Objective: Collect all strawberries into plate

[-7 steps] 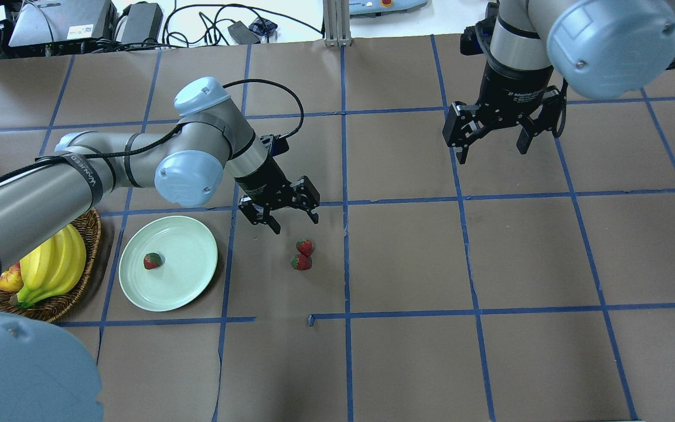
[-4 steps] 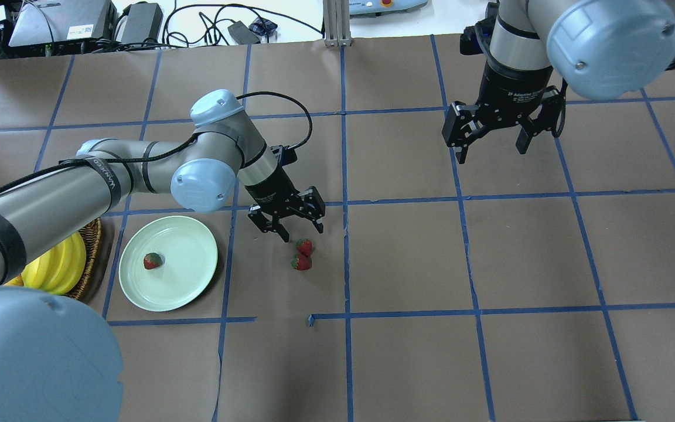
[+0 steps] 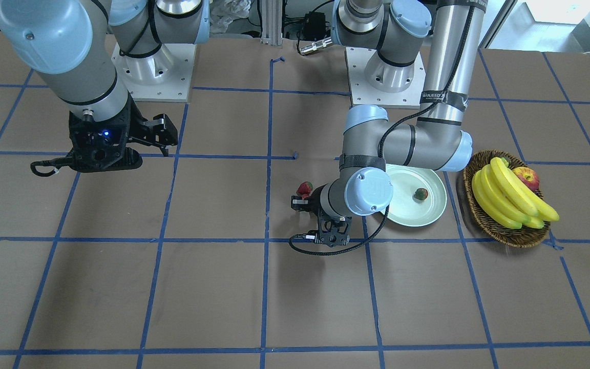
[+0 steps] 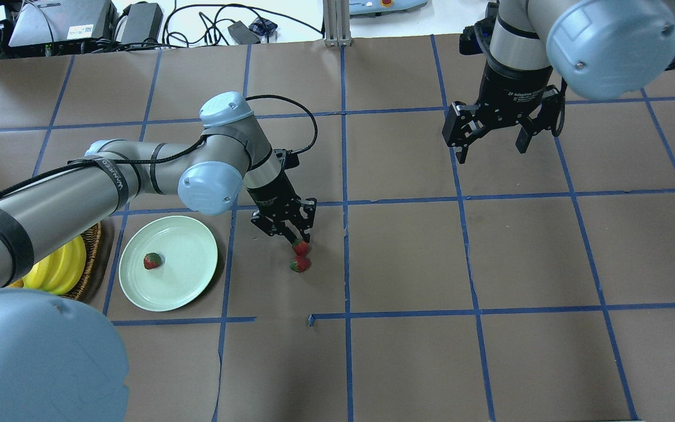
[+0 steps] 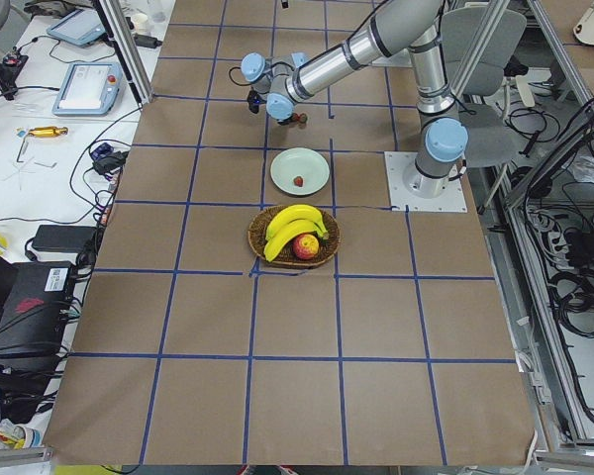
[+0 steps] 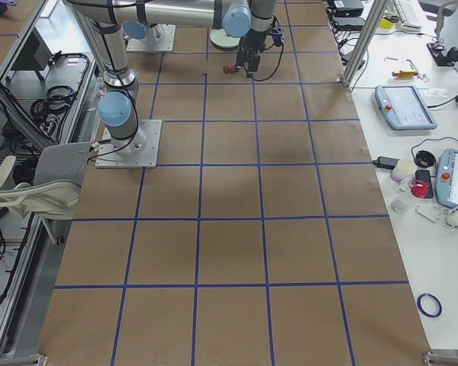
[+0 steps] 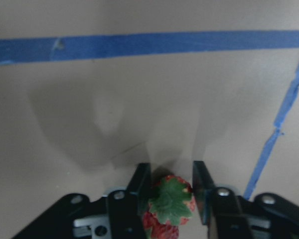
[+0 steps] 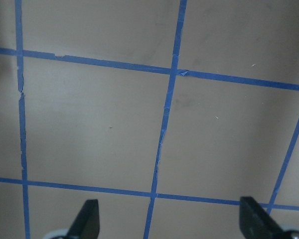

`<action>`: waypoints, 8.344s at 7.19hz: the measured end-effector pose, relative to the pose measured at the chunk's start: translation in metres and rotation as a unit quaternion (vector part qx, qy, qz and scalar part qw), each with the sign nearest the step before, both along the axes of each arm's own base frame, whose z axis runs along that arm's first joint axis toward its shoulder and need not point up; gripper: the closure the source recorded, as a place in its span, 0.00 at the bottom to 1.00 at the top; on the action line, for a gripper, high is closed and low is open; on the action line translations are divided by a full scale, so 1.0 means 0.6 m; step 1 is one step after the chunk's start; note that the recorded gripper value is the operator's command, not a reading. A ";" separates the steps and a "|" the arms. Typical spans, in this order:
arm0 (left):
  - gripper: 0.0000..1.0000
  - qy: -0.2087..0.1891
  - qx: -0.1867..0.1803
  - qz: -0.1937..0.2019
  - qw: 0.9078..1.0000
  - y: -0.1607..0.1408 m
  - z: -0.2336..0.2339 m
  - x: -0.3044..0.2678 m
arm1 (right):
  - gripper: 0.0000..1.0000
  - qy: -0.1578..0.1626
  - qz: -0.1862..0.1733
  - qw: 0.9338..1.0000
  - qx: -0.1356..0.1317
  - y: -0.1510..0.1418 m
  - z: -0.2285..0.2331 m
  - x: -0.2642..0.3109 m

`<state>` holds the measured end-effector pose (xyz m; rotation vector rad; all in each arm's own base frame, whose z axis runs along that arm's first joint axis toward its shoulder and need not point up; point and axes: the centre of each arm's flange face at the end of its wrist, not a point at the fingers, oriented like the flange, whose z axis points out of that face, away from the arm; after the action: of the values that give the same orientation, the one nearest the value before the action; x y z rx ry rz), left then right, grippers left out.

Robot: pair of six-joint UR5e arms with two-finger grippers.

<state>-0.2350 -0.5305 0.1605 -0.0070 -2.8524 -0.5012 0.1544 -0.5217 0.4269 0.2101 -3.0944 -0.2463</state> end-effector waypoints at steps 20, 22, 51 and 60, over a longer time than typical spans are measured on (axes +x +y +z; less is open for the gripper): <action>0.00 -0.145 0.004 -0.019 0.989 -0.010 0.135 0.154 | 0.00 0.000 -0.001 1.000 0.000 -0.001 -0.007 -0.001; 0.00 -0.117 0.001 -0.024 0.993 0.005 0.118 0.074 | 0.00 0.000 -0.002 1.000 0.002 0.000 -0.007 -0.002; 0.00 -0.131 0.028 -0.260 0.956 -0.016 0.135 0.258 | 0.00 0.014 -0.014 0.999 0.032 0.009 -0.024 -0.048; 0.00 -0.143 -0.132 -0.033 0.980 0.004 0.417 0.195 | 0.00 0.021 -0.014 0.999 -0.022 -0.010 0.036 -0.045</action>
<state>-0.1181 -0.5280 0.4104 -0.0833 -3.1883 -0.1408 0.1274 -0.5277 0.4487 0.1570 -3.0591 -0.1818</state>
